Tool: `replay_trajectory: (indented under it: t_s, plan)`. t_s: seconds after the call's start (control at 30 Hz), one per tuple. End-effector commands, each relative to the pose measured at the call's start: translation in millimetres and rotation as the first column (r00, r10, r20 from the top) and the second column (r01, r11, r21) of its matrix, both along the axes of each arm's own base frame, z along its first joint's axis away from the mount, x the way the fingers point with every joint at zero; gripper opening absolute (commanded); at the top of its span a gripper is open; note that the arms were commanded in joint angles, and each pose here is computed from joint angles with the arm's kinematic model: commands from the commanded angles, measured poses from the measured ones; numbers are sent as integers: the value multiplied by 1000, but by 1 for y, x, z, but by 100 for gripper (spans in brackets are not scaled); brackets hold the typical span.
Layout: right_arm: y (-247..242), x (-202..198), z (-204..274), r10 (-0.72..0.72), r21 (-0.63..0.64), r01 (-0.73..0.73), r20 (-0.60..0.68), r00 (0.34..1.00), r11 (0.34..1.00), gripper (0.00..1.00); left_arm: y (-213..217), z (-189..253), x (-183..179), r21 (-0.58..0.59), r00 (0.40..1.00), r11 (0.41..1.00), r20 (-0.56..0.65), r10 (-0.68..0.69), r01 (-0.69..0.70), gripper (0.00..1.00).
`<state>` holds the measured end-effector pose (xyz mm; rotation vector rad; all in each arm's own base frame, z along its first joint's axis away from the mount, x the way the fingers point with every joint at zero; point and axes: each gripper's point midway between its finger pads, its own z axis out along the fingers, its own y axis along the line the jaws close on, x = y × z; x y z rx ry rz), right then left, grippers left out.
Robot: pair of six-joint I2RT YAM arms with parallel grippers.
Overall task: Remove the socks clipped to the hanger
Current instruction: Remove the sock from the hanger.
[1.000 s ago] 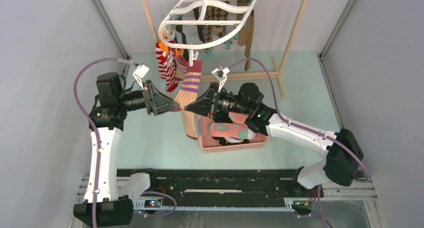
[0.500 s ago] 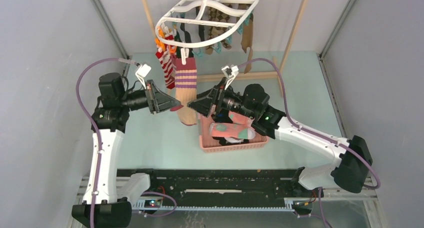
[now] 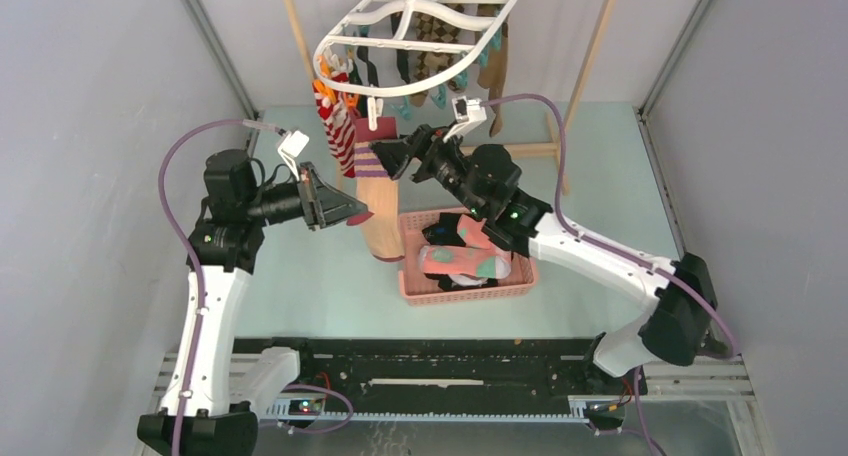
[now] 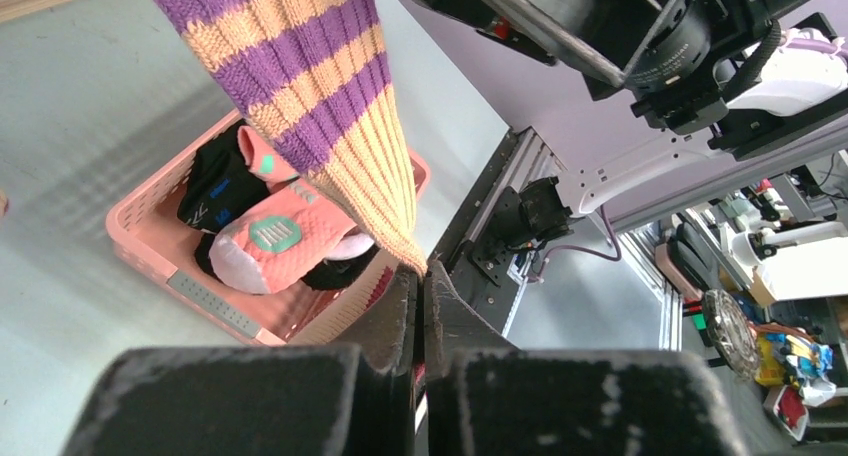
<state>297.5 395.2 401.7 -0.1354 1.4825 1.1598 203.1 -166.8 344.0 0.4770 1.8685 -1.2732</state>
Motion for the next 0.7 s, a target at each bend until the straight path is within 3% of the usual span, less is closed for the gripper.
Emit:
replay_trajectory:
  t_s: [0.0,0.2,0.67]
  plan:
    - [6,20,29,-57,63,55,40,998,996,85,-2,3,-2,-4,1000,1000,22,3,-3,0]
    - [16,38,39,-30,112,26,30,999,993,80,-2,5,-4,-2,999,1000,33,4,-4,0]
    - [31,58,58,30,210,-34,20,999,977,58,-1,3,-6,8,1000,1000,29,7,-7,0]
